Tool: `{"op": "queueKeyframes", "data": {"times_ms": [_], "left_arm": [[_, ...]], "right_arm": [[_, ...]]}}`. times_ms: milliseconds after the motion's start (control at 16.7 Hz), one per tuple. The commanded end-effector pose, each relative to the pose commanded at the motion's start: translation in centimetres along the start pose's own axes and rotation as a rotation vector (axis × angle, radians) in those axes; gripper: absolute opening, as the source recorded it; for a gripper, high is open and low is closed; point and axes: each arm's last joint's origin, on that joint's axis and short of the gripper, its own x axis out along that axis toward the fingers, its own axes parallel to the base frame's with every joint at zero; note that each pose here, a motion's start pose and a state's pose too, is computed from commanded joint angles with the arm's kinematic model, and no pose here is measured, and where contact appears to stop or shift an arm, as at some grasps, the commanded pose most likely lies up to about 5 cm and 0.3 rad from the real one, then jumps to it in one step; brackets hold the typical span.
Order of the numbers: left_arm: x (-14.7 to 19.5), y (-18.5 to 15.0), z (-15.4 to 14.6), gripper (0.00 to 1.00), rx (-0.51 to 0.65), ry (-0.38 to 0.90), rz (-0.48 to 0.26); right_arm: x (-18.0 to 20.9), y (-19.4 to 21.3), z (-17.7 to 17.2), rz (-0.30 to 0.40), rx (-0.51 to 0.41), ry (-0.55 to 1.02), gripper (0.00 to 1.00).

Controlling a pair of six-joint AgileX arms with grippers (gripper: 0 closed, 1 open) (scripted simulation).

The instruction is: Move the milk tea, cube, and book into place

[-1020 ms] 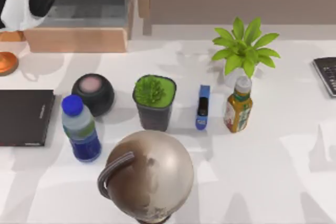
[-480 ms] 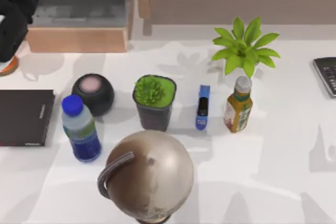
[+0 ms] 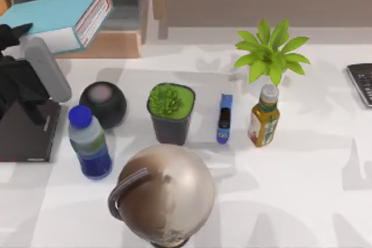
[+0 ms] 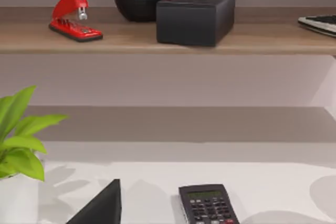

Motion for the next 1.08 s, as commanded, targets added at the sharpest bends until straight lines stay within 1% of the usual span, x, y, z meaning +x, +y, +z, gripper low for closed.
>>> {"op": "queueKeyframes", "data": {"times_ms": [120,240,360,480,720,780,1080], "left_arm": [[-1.6,-3.3,-3.2,0.0,0.122,0.057,-0.114],[-3.0,-5.4,-6.2,0.0,0.196,0.133,-0.184],[-4.0,-6.9,-8.2,0.0,0.234,0.189,-0.245],[-4.5,-7.8,-9.3,0.0,0.249,0.216,-0.285],[-4.6,-8.0,-9.5,0.0,0.252,0.221,-0.292],[-4.3,-7.4,-9.4,0.0,0.267,0.217,-0.267],[-4.2,-7.7,-9.4,0.0,0.265,0.222,-0.272]], "right_arm": [[0.0,0.0,0.0,0.0,0.0,0.0,1.0],[0.0,0.0,0.0,0.0,0.0,0.0,1.0],[0.0,0.0,0.0,0.0,0.0,0.0,1.0],[0.0,0.0,0.0,0.0,0.0,0.0,1.0],[0.0,0.0,0.0,0.0,0.0,0.0,1.0],[0.0,0.0,0.0,0.0,0.0,0.0,1.0],[0.0,0.0,0.0,0.0,0.0,0.0,1.0]]}}
